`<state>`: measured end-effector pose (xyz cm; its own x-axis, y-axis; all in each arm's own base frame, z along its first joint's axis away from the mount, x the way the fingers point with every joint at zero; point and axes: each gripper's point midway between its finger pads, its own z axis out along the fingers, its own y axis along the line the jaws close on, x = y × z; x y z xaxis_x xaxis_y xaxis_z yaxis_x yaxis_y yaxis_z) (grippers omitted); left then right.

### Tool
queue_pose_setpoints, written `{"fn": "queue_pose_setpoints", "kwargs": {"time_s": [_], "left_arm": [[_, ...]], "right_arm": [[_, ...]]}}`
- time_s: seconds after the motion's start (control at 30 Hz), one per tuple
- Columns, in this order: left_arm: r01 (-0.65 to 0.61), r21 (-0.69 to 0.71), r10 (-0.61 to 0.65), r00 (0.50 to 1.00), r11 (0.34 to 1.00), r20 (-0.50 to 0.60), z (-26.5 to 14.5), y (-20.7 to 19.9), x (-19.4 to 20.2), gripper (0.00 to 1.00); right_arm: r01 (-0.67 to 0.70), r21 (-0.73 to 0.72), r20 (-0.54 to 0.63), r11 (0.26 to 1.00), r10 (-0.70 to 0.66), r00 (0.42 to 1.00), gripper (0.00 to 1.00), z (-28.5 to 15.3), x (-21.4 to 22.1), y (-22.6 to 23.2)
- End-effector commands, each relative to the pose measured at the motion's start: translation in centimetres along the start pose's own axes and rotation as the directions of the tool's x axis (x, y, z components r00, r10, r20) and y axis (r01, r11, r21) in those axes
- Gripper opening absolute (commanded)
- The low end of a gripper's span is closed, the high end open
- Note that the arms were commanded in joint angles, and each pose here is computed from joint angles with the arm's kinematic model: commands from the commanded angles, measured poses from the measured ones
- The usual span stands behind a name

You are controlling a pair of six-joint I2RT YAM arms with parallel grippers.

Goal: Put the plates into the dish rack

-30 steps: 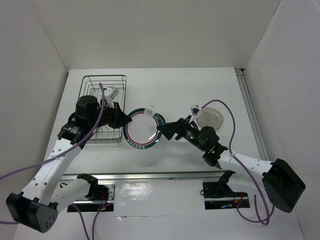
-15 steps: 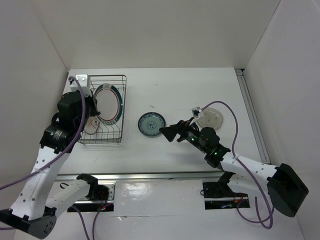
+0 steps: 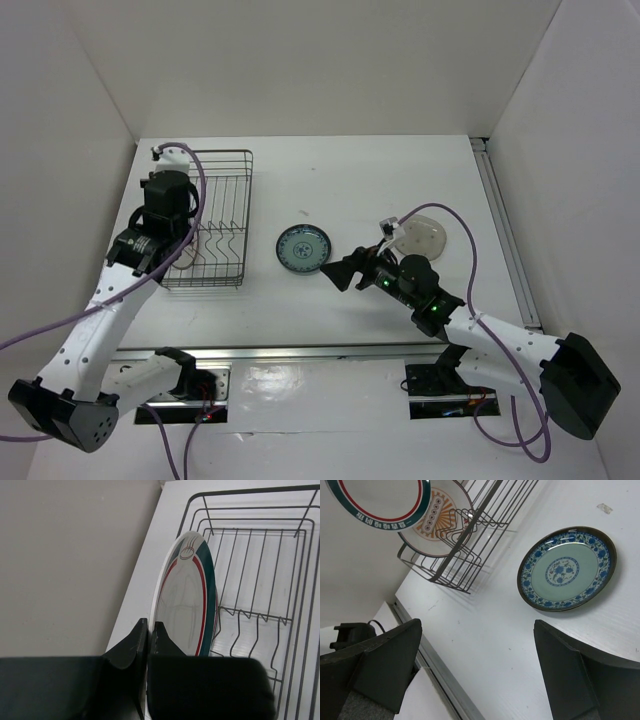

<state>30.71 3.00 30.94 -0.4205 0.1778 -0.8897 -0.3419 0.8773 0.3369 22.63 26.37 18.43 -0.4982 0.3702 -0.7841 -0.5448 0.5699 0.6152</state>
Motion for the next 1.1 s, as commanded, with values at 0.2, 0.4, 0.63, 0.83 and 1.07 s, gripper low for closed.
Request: {"fn": "queue_pose_setpoints", "kwargs": {"time_s": [0.2, 0.4, 0.63, 0.83, 1.07], "left_arm": [[-0.015, -0.084, 0.017, 0.999, 0.996, 0.031, 1.5, 0.3, 0.2, 0.00], [-0.045, -0.056, 0.046, 0.999, 0.997, 0.029, 2.6, -0.9, 1.1, 0.00], [-0.082, -0.034, 0.082, 0.996, 0.996, 0.025, 3.2, -1.7, 1.7, 0.00], [-0.108, -0.050, 0.108, 0.994, 0.993, 0.011, 3.8, -1.7, 2.7, 0.00], [-0.142, -0.069, 0.143, 0.990, 0.987, 0.001, 4.1, -1.5, 3.0, 0.00]], "right_arm": [[0.041, -0.039, 0.000, 0.998, -0.041, 0.999, 1.00, -0.1, -0.3, 1.0], [0.052, -0.039, 0.000, 0.998, -0.052, 0.999, 1.00, -0.4, -0.4, 1.0], [0.053, -0.052, 0.003, 0.997, -0.053, 0.999, 1.00, -0.7, -0.6, 1.4], [0.053, -0.060, -0.003, 0.997, -0.053, 0.999, 1.00, -0.9, -0.8, 1.7], [0.062, -0.059, -0.003, 0.996, -0.062, 0.998, 1.00, -1.2, -0.8, 1.8]]}}
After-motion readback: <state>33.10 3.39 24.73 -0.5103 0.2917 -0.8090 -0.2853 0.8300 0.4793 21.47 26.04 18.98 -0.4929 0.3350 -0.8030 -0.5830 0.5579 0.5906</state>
